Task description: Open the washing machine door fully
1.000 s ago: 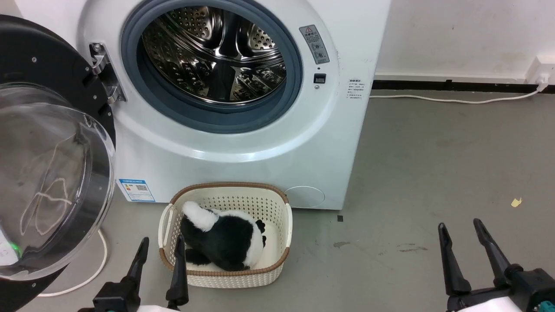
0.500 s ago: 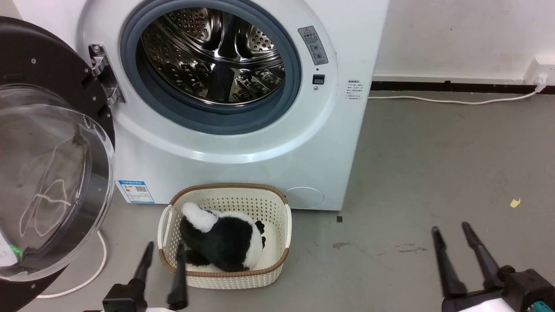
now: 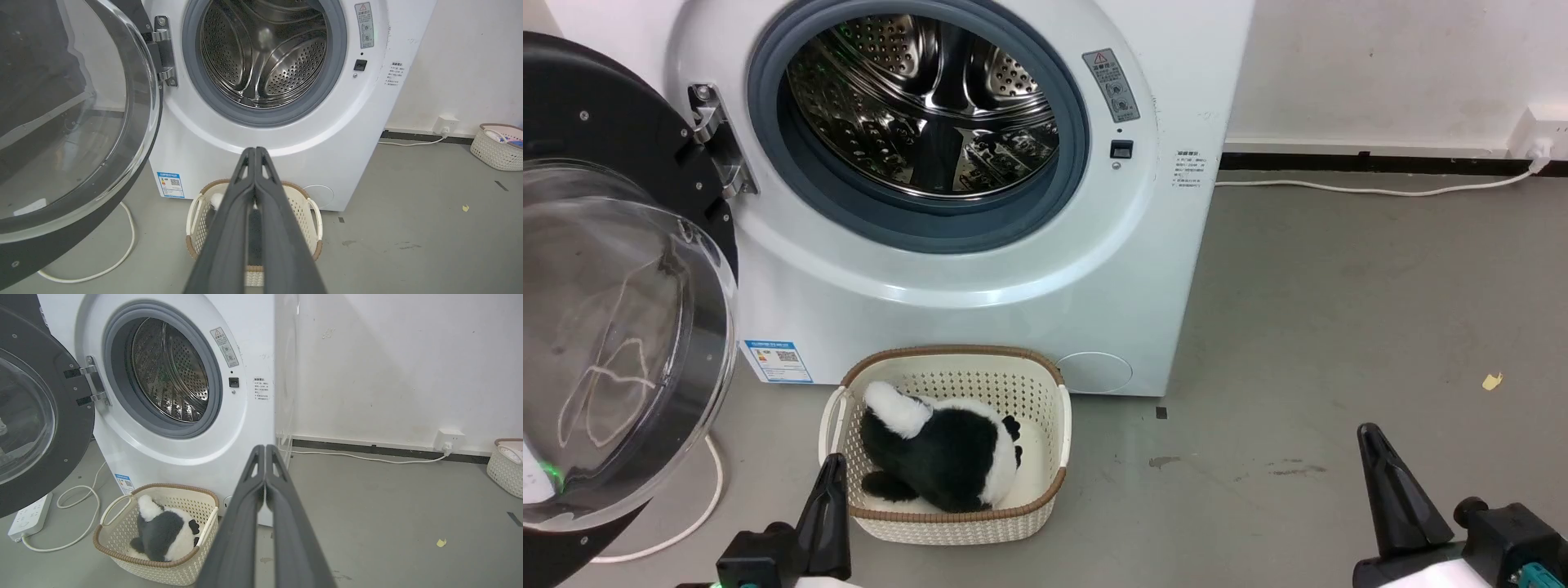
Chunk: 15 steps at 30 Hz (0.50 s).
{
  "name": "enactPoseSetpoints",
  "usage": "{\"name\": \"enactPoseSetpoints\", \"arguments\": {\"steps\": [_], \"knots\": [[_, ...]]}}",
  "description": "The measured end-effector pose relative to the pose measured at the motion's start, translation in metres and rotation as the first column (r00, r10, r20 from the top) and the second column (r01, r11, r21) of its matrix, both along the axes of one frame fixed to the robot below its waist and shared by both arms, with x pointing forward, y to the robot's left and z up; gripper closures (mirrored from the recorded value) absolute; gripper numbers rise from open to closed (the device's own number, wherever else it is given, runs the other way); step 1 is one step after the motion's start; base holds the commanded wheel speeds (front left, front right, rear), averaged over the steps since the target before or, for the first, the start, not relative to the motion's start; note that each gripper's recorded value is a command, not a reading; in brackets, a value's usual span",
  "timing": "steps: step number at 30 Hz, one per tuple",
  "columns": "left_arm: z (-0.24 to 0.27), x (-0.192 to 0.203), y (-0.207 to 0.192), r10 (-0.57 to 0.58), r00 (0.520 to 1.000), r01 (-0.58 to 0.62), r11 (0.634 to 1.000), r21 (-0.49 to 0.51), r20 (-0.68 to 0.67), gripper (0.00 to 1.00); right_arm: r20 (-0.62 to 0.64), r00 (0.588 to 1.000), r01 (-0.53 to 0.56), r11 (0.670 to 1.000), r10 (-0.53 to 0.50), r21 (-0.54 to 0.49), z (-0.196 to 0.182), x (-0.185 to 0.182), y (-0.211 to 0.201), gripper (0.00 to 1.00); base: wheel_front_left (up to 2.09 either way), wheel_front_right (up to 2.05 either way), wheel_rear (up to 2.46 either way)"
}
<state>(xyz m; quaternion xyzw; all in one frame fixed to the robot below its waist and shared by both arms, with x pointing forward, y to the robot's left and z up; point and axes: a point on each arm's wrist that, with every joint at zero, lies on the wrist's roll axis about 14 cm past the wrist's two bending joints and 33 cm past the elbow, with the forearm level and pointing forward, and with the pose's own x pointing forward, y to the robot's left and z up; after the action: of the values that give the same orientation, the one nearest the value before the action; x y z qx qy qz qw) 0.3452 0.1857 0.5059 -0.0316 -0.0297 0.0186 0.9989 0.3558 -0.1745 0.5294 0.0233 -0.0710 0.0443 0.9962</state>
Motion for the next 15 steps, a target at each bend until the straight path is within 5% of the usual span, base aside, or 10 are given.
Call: {"name": "enactPoseSetpoints", "arguments": {"steps": [15], "knots": [[-0.0001,0.0023,-0.0017,-0.007,1.000,0.007,1.000,0.013,-0.017,1.00,-0.030,1.000,-0.006,1.000,0.006,-0.011,-0.0035,0.0007,0.0019,1.00,0.00,0.00,0.00]]}}
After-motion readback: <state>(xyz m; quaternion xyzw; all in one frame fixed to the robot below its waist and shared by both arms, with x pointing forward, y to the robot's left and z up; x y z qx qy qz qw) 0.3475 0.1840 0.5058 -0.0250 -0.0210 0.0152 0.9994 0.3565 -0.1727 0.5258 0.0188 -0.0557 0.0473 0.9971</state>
